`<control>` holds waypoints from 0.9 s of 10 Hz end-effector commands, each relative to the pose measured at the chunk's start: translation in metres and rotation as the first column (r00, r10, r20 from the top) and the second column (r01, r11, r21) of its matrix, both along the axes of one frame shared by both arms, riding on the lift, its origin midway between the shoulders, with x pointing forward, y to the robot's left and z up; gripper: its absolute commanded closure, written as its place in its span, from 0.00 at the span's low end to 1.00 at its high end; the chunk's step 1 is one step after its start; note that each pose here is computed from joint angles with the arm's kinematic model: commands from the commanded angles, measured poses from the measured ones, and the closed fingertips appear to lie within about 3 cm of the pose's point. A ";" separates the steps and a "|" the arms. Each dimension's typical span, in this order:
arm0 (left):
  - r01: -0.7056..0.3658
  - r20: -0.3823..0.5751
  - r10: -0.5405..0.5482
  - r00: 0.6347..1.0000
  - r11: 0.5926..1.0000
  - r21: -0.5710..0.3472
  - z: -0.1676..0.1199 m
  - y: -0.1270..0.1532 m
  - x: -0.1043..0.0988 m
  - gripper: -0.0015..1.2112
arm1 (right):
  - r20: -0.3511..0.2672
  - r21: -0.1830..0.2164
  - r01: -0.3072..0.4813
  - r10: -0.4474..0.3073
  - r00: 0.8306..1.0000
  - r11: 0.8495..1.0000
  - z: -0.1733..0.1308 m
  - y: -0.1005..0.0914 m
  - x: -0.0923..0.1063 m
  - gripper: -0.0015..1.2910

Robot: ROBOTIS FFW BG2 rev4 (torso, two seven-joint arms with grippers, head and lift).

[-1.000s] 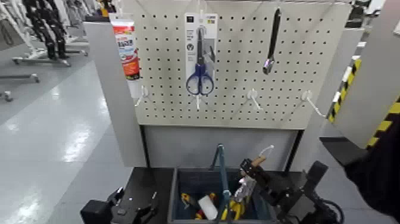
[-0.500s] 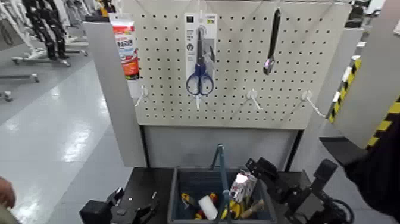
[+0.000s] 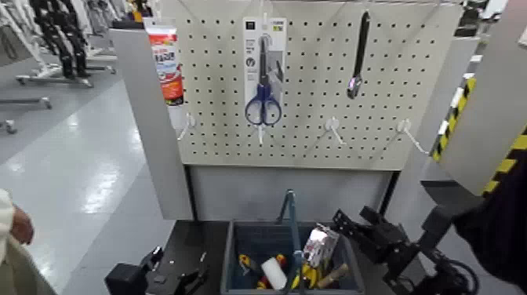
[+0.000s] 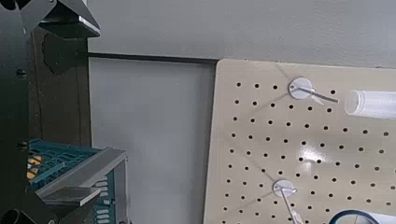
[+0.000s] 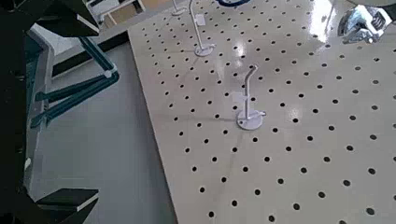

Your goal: Put the tool with the wooden handle into the crate.

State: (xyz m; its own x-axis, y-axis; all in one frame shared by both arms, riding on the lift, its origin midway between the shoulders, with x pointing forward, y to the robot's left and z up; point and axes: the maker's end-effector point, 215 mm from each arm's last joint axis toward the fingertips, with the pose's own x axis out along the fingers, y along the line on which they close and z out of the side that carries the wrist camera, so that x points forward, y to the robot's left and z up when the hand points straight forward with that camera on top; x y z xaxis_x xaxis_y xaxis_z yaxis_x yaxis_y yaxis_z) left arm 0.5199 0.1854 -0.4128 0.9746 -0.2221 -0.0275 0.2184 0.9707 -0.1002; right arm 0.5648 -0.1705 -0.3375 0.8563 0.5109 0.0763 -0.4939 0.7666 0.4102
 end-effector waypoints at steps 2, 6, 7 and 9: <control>0.000 -0.002 0.000 1.000 1.000 0.000 -0.001 0.000 0.000 0.09 | 0.065 -0.167 0.179 -0.171 0.983 0.969 0.014 -0.026 -0.010 0.06; 0.001 -0.002 -0.001 1.000 1.000 0.002 -0.001 0.000 0.000 0.09 | 0.110 -0.284 0.343 -0.325 0.939 0.895 0.009 -0.058 -0.035 0.07; 0.002 -0.002 -0.002 1.000 1.000 0.001 -0.001 -0.001 0.000 0.09 | 0.122 -0.306 0.367 -0.346 0.930 0.878 0.007 -0.063 -0.042 0.07; 0.001 -0.003 -0.001 1.000 1.000 0.002 -0.001 0.000 -0.001 0.09 | 0.136 -0.316 0.407 -0.383 0.914 0.857 -0.001 -0.068 -0.058 0.08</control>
State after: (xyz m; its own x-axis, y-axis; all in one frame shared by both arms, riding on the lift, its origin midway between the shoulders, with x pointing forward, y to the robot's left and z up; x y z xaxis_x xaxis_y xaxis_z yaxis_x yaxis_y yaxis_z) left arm 0.5197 0.1855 -0.4136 0.9744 -0.2230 -0.0298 0.2191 0.9707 -0.0990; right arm 0.5129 -0.2388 -0.3355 0.9895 0.1423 0.0258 -0.1440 0.9862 0.0824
